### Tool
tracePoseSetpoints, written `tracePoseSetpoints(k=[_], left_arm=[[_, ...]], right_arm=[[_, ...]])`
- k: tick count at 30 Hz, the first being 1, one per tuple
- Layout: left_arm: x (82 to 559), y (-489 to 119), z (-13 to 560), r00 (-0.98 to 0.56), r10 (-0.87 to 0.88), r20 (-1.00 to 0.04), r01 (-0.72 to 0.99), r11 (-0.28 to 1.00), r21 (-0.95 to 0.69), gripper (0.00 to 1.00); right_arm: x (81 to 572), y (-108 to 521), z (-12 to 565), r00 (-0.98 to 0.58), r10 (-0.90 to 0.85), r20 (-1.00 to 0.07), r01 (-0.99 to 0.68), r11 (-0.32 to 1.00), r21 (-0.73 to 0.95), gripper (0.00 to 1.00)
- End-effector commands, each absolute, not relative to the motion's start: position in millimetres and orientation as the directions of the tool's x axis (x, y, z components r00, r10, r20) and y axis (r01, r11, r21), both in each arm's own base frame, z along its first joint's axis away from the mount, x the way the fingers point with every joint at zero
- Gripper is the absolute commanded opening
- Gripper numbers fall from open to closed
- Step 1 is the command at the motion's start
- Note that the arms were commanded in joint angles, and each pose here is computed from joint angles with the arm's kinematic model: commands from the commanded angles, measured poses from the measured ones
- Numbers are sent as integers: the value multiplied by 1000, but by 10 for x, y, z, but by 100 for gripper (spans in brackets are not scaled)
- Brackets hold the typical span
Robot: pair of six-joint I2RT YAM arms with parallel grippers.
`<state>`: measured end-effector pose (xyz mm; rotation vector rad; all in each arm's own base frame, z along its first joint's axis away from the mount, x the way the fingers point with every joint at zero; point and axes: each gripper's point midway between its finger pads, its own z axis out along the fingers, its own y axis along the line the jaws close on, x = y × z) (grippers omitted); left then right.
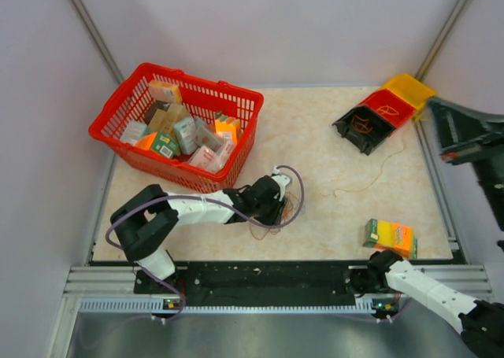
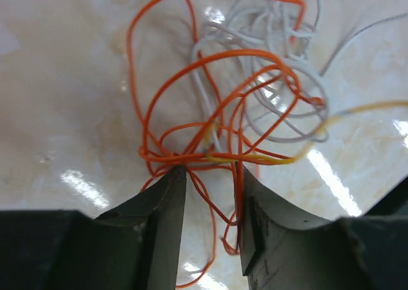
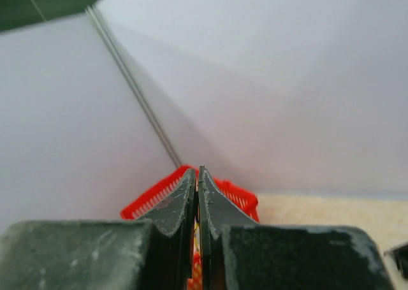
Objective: Untangle the cables
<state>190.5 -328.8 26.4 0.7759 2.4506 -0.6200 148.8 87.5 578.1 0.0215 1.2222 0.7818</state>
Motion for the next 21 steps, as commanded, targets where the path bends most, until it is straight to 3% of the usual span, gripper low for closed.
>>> tracePoseSetpoints(k=[1,6,11,17,21], left_arm=[[2140,-3117,172,-706,359,-610,549,822,-151,34],[2087,-2841,169,-712,344,-612,503,858,-104,8],[2018,-2652,227,-702,333,-629,492,866,-91,6],[2004,-2625,234,-705,330,-627,487,869,-91,0],[2034,-2615,191,-704,336,-626,481,874,-72,0]], right_arm=[[1038,303,6542,376,556,-741,-491,798,349,0],[700,-382,7021,608,462,-646,-311,887,341,0],[813,-640,7078,677,295,-674,-97,944,315,0],[677,-655,7235,721,302,-624,-136,944,300,0],[695,-777,7252,733,253,-632,-55,947,315,0]])
